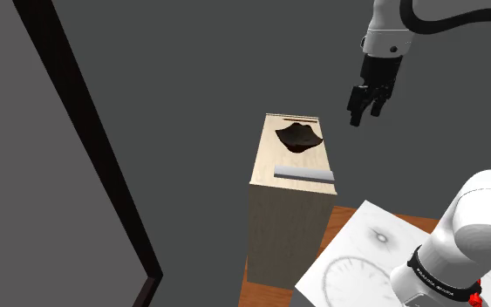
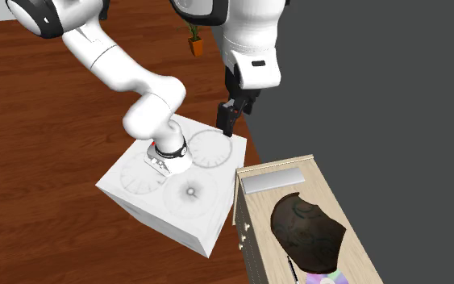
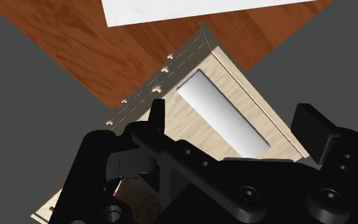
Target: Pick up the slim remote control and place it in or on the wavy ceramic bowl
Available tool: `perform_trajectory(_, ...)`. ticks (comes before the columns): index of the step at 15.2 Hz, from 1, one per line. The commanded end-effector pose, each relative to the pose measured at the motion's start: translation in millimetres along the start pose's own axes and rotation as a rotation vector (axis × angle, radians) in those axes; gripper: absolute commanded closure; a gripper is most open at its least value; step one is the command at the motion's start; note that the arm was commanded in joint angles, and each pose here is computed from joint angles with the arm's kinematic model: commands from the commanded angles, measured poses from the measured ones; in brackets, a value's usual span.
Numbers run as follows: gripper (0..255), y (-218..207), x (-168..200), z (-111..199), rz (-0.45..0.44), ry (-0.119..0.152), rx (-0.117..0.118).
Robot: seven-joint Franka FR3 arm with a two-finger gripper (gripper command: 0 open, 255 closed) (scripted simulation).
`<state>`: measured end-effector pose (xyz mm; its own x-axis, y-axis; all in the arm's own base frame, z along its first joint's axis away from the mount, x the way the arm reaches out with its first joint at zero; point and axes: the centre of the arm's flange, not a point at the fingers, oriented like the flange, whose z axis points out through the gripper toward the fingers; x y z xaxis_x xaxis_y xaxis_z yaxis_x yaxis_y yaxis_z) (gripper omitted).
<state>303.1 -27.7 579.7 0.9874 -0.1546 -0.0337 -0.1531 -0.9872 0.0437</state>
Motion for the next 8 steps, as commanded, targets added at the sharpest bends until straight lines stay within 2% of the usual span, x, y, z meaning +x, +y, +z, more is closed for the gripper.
perform_trajectory(1,0,0,0,0,0.000,0.000,0.000)
perform_trajectory(8,0,-6,50,76,-0.222,0.014,0.018)
